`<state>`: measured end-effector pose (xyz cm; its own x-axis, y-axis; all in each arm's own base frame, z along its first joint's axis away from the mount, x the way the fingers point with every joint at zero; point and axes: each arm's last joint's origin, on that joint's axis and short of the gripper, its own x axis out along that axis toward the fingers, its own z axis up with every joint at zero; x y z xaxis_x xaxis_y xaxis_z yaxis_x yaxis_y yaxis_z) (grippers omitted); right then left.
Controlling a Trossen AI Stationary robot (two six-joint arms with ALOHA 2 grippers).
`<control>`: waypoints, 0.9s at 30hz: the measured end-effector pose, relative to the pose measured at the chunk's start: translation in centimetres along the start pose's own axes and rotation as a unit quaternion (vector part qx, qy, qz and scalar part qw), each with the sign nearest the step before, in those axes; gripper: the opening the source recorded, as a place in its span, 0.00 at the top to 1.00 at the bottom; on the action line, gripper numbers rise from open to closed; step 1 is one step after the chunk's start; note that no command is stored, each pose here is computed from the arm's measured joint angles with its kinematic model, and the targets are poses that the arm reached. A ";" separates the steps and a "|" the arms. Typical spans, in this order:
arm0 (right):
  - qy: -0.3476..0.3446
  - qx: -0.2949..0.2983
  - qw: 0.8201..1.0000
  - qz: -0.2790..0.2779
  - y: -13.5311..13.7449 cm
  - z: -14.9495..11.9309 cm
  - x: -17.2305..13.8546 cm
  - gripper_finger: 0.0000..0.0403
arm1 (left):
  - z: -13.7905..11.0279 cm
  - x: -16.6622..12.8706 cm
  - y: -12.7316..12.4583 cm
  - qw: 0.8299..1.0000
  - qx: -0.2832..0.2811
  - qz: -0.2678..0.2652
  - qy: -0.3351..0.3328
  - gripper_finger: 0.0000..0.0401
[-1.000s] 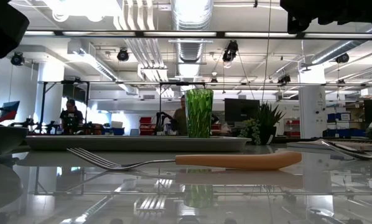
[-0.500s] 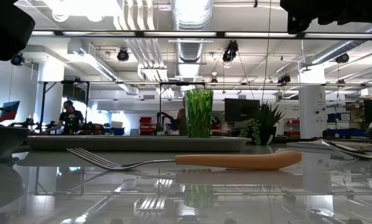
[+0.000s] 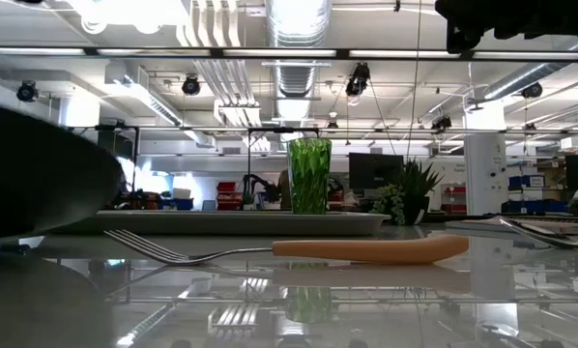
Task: Pick and place plate/cup/fork/spoon on tray
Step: Put the black plate on the gray serving tray on the left of the green cup
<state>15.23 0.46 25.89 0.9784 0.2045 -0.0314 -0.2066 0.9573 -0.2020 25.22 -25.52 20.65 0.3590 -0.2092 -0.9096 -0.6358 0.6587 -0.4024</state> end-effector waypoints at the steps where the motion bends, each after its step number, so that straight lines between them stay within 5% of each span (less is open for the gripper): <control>1: 0.000 0.000 1.000 0.000 0.0 0.0 0.0 0.85 | 0.0 -0.2 -0.2 1.000 0.006 -0.004 -0.004 1.00; 12: 0.004 0.000 1.000 -0.004 0.0 -0.1 0.0 0.85 | 0.7 -2.8 -2.9 0.994 0.055 -0.058 -0.078 1.00; 19: 0.004 0.000 1.000 -0.004 0.0 -0.1 0.0 0.85 | 1.7 -6.9 -4.8 0.974 0.096 -0.105 -0.175 1.00; 27: 0.007 -0.004 1.000 -0.003 0.0 -0.1 0.0 0.85 | 2.7 -10.0 -5.5 0.950 0.150 -0.098 -0.257 1.00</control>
<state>15.23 0.43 25.78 0.9797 0.1956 -0.0434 -0.2003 0.9570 -0.2097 27.00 -25.07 32.25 0.7854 -0.0190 -0.6187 -0.3268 0.8361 -0.4406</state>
